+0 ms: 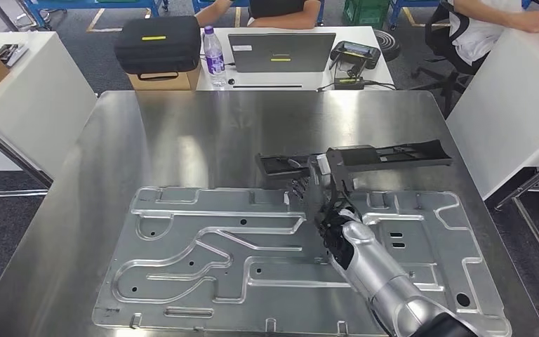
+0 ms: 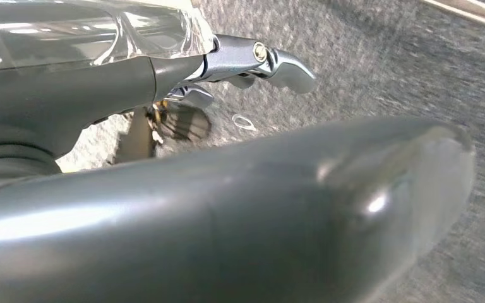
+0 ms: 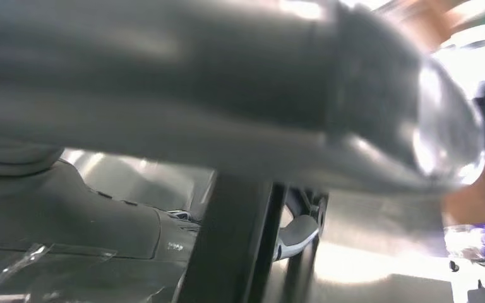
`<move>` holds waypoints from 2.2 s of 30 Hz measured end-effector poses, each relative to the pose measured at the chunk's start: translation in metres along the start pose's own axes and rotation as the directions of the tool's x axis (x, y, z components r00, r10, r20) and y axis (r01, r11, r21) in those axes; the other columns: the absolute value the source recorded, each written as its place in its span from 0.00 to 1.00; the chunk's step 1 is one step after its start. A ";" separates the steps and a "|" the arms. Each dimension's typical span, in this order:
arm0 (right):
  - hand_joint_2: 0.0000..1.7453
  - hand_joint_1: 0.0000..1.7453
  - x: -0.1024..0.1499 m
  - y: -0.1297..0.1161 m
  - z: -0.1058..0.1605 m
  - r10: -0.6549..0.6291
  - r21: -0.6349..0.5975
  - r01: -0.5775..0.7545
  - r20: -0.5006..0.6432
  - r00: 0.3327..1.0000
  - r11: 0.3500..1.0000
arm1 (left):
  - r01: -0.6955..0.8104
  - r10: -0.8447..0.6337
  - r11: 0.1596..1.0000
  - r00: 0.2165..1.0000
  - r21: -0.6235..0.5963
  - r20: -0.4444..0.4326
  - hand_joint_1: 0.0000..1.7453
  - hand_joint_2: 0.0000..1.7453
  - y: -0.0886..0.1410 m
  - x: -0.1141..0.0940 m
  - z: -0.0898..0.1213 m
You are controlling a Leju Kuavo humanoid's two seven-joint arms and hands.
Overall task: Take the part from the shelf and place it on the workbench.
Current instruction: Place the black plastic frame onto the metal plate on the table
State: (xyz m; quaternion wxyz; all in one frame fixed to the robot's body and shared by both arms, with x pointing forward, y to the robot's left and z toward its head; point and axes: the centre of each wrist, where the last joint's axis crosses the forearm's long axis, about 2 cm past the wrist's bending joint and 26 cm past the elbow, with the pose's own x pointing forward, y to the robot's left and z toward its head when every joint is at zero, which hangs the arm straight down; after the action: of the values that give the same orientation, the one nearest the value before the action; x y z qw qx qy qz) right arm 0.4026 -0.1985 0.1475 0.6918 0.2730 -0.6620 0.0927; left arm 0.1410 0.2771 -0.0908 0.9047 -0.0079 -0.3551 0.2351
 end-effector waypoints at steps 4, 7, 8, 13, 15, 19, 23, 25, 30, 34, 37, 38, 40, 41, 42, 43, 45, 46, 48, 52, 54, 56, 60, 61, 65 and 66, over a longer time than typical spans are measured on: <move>0.00 0.00 0.026 0.003 -0.016 0.528 0.108 -0.517 -0.160 0.834 0.849 | -0.002 0.002 1.000 1.000 -0.005 -0.015 0.00 0.00 0.002 -0.002 0.001; 0.00 0.00 0.047 0.007 -0.026 0.844 0.295 -0.791 -0.204 0.496 0.536 | 0.006 -0.006 1.000 1.000 -0.015 -0.022 0.00 0.00 0.004 -0.002 0.001; 0.00 0.00 0.051 0.009 -0.027 0.901 0.369 -0.822 -0.195 0.387 0.434 | 0.009 -0.010 1.000 1.000 -0.020 -0.022 0.00 0.00 0.004 -0.002 0.001; 0.00 0.00 0.050 0.021 -0.024 0.983 0.606 -0.774 -0.093 0.161 0.184 | 0.023 -0.024 0.999 1.000 -0.041 -0.019 0.00 0.00 0.005 0.000 0.000; 0.00 0.00 0.051 0.021 -0.024 0.988 0.638 -0.755 -0.071 0.138 0.151 | 0.027 -0.027 0.999 0.999 -0.045 -0.020 0.00 0.00 0.007 0.000 0.000; 0.00 0.00 0.058 0.017 -0.023 0.997 0.650 -0.756 -0.041 0.066 0.077 | 0.024 -0.026 0.999 0.999 -0.047 -0.029 0.00 0.00 0.008 -0.001 0.001; 0.00 0.00 0.050 0.010 -0.017 0.999 0.634 -0.772 -0.032 0.031 0.044 | 0.016 -0.018 0.999 0.999 -0.050 -0.031 0.00 0.00 0.012 -0.007 0.004; 0.00 0.00 0.049 0.008 -0.015 0.999 0.609 -0.792 -0.028 0.033 0.043 | 0.014 -0.015 0.999 0.999 -0.046 -0.036 0.00 0.00 0.014 -0.012 0.007; 0.00 0.00 0.073 0.005 -0.022 1.000 0.508 -0.861 0.000 0.029 0.026 | -0.001 0.000 0.999 1.000 -0.040 -0.021 0.00 0.00 0.014 -0.010 0.006; 0.00 0.00 0.075 0.007 -0.021 0.998 0.412 -0.910 0.013 0.059 0.048 | -0.012 0.012 1.000 1.000 -0.027 -0.010 0.00 0.00 0.014 -0.009 0.005; 0.00 0.00 0.074 0.006 -0.020 0.998 0.394 -0.917 0.012 0.068 0.058 | -0.013 0.013 1.000 1.000 -0.026 -0.010 0.00 0.00 0.014 -0.009 0.005; 0.00 0.00 0.075 0.006 -0.020 0.997 0.380 -0.923 0.012 0.078 0.068 | -0.014 0.013 1.000 1.000 -0.025 -0.009 0.00 0.00 0.014 -0.009 0.005; 0.00 0.00 0.074 0.005 -0.017 0.980 0.288 -0.940 0.023 0.195 0.181 | -0.017 0.017 1.000 1.000 -0.017 0.002 0.00 0.00 0.015 -0.010 0.006; 0.00 0.00 0.071 0.004 -0.013 0.949 0.209 -0.931 0.039 0.313 0.298 | -0.020 0.020 1.000 1.000 -0.011 0.012 0.00 0.00 0.016 -0.012 0.007; 0.00 0.00 0.067 0.001 -0.007 0.896 0.127 -0.894 0.065 0.439 0.429 | -0.023 0.023 1.000 1.000 -0.005 0.022 0.00 0.00 0.018 -0.014 0.008; 0.00 0.00 0.062 -0.003 -0.001 0.822 0.040 -0.828 0.099 0.560 0.559 | -0.025 0.025 1.000 0.999 0.001 0.030 0.00 0.00 0.019 -0.016 0.009; 0.00 0.00 0.058 -0.008 0.007 0.716 -0.038 -0.720 0.156 0.681 0.693 | -0.027 0.027 1.000 0.999 0.005 0.036 0.00 0.00 0.020 -0.018 0.010; 0.00 0.00 0.059 -0.011 0.010 0.667 -0.074 -0.667 0.184 0.722 0.741 | -0.028 0.028 1.000 0.999 0.005 0.039 0.00 0.00 0.020 -0.018 0.010; 0.00 0.00 0.061 -0.015 0.015 0.573 -0.135 -0.558 0.236 0.785 0.819 | -0.029 0.029 1.000 0.999 0.006 0.043 0.00 0.00 0.020 -0.017 0.009; 0.00 0.00 0.054 -0.019 0.031 0.428 -0.203 -0.382 0.299 0.853 0.902 | -0.029 0.029 1.000 0.999 0.007 0.041 0.00 0.00 0.019 -0.017 0.009; 0.00 0.00 0.054 -0.020 0.036 0.390 -0.225 -0.330 0.326 0.861 0.917 | -0.030 0.029 1.000 0.999 0.005 0.045 0.00 0.00 0.017 -0.015 0.008; 0.00 0.00 0.052 -0.021 0.041 0.353 -0.242 -0.280 0.350 0.868 0.929 | -0.031 0.031 1.000 0.998 0.001 0.049 0.00 0.00 0.016 -0.013 0.007; 0.00 0.00 0.040 -0.020 0.054 0.252 -0.242 -0.164 0.397 0.883 0.956 | -0.028 0.028 1.000 0.998 -0.007 0.050 0.00 0.00 0.014 -0.013 0.007; 0.00 0.00 0.038 -0.019 0.056 0.230 -0.236 -0.141 0.409 0.883 0.961 | -0.026 0.026 1.000 0.998 -0.009 0.051 0.00 0.00 0.014 -0.012 0.007; 0.00 0.00 0.037 -0.015 0.060 0.164 -0.216 -0.071 0.451 0.877 0.974 | -0.022 0.023 1.000 0.998 -0.014 0.059 0.00 0.00 0.011 -0.008 0.005; 0.00 0.00 0.035 -0.014 0.061 0.153 -0.214 -0.059 0.455 0.877 0.975 | -0.022 0.022 1.000 0.998 -0.014 0.059 0.00 0.00 0.011 -0.009 0.005</move>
State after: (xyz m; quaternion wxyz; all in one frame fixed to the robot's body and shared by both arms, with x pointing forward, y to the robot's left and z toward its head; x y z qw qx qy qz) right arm 0.3600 -0.2492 0.1761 0.5286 0.1818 -0.8292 -0.0030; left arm 0.1277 0.2828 -0.0948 0.8912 -0.0111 -0.3830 0.2427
